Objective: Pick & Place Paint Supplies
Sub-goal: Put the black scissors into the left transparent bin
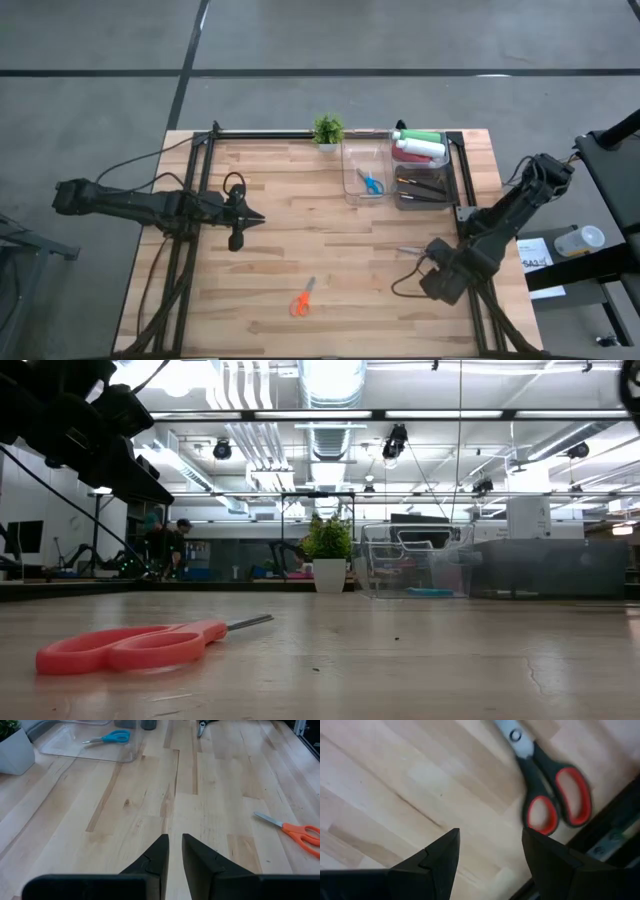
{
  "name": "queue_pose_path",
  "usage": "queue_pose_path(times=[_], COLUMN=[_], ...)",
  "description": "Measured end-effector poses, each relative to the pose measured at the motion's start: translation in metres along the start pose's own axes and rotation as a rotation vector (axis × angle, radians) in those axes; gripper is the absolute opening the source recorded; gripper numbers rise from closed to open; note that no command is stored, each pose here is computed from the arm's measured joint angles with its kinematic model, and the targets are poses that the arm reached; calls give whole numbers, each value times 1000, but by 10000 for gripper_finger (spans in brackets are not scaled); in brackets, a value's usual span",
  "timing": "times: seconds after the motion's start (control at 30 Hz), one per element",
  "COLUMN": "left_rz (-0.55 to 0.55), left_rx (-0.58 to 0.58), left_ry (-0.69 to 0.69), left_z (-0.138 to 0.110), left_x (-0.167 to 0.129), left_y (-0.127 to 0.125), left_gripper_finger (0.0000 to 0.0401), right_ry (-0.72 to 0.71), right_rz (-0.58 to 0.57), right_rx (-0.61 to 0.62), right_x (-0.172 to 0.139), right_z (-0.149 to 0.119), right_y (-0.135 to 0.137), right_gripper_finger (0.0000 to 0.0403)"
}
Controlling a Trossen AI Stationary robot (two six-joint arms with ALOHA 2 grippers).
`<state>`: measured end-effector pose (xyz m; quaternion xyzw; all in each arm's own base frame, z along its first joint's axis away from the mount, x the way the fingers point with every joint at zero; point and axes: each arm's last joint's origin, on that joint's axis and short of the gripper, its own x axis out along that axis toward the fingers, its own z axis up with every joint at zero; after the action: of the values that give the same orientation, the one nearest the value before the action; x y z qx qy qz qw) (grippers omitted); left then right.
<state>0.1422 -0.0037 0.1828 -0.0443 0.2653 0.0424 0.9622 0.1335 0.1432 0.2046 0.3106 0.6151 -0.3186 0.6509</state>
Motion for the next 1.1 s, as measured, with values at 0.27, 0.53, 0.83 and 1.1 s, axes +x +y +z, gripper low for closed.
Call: queue_pose_path(times=[0.27,0.53,0.83,1.1], left_rz=[0,0,0,0], left_rx=[0,0,0,0], left_ry=[0,0,0,0], left_z=[0,0,0,0], left_x=[0,0,0,0], left_y=[0,0,0,0], left_gripper_finger=[62,62,62,62], right_ry=[-20,-31,-38,-24], right_rz=[-81,-132,-162,-101], right_rx=[-28,-56,-55,-47], right_x=[21,31,49,72], right_z=[-15,-16,-14,-13], right_y=[-3,-2,-11,-21], right_gripper_finger=[212,212,212,212])
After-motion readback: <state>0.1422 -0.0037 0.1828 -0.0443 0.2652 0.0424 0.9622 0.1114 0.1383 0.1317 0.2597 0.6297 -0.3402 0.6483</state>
